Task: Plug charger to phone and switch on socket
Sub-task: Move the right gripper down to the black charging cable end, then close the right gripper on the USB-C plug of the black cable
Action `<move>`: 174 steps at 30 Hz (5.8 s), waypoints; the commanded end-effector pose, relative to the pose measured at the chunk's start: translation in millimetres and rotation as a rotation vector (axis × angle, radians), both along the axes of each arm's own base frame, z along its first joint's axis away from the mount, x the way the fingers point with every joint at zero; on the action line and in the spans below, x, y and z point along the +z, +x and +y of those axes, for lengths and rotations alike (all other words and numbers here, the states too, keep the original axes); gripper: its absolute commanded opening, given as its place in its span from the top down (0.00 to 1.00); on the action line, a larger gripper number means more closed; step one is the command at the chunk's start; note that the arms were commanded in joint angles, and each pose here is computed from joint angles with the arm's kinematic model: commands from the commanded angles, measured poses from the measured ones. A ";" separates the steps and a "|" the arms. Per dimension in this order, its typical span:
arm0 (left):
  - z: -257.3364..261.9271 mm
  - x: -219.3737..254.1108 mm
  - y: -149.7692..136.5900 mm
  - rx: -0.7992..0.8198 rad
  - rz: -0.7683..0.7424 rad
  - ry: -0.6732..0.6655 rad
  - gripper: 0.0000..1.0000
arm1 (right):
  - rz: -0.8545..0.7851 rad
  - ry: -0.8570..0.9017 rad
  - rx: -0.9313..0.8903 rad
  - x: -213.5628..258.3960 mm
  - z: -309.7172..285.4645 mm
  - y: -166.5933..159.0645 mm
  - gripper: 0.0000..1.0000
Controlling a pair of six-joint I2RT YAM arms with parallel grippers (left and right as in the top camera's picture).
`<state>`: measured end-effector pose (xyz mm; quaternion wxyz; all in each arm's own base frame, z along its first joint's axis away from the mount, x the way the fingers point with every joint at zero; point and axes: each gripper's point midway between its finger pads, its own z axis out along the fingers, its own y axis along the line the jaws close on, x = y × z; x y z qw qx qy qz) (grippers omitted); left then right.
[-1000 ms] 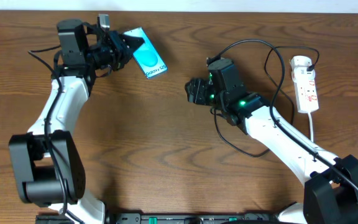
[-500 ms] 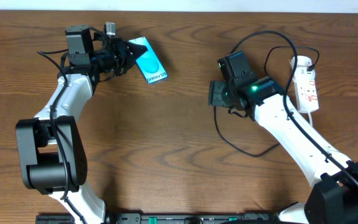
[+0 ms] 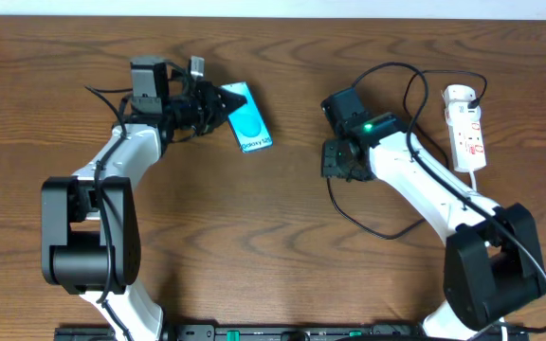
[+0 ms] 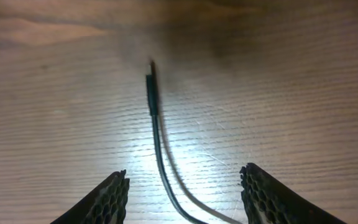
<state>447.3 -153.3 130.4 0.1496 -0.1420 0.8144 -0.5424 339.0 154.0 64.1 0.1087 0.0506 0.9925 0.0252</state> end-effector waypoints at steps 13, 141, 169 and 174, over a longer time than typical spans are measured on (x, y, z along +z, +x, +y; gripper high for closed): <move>4.6 -16.3 -5.6 -0.006 -0.034 0.052 0.93 | 0.013 -0.024 0.035 -18.0 12.5 2.8 0.44; 4.6 -16.4 -5.6 -0.010 -0.042 0.057 0.93 | -0.006 -0.052 0.062 -68.8 25.0 23.9 0.87; 4.6 -16.4 -5.6 -0.010 -0.043 0.057 0.93 | -0.005 -0.052 0.062 -68.8 24.9 23.8 0.99; 4.6 -16.4 -5.6 -0.010 -0.043 0.057 0.93 | -0.003 -0.048 0.062 -68.9 25.5 23.4 0.99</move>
